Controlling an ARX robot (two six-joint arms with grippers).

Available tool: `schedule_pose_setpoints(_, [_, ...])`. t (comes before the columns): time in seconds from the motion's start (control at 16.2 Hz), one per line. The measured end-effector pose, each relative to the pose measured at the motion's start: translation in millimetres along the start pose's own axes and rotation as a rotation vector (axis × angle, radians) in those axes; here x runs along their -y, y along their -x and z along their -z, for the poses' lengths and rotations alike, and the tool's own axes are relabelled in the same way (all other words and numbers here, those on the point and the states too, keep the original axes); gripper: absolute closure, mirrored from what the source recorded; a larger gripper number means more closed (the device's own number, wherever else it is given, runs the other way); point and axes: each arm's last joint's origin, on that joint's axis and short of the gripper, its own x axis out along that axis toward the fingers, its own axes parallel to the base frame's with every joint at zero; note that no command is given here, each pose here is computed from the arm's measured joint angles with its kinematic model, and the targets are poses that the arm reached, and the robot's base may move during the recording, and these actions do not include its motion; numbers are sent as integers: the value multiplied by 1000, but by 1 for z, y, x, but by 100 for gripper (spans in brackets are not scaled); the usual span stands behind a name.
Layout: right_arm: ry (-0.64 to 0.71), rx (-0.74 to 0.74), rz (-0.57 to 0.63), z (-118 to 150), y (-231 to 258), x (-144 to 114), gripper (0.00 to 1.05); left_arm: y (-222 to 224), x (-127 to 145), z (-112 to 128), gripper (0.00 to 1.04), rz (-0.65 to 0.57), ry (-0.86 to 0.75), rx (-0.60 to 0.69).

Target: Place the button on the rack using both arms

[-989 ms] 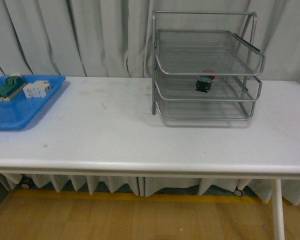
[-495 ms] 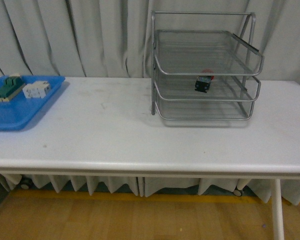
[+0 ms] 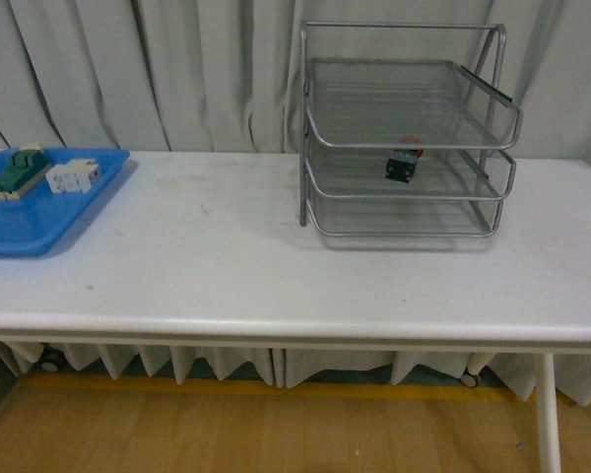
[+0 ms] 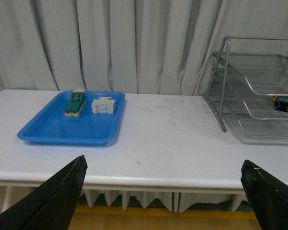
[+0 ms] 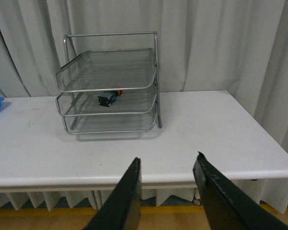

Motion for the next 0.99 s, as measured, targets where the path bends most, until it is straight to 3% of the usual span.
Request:
schedule_pose_setpoints(0.31, [0, 0, 0, 0, 0, 0, 10, 0, 0, 0, 7, 0, 0, 0])
schedule_pose_setpoints(0.37, [0, 0, 0, 0, 0, 0, 5, 0, 0, 0, 7, 0, 0, 0])
schedule_pose_setpoints(0.99, [0, 0, 0, 0, 0, 0, 6, 0, 0, 0, 7, 0, 0, 0])
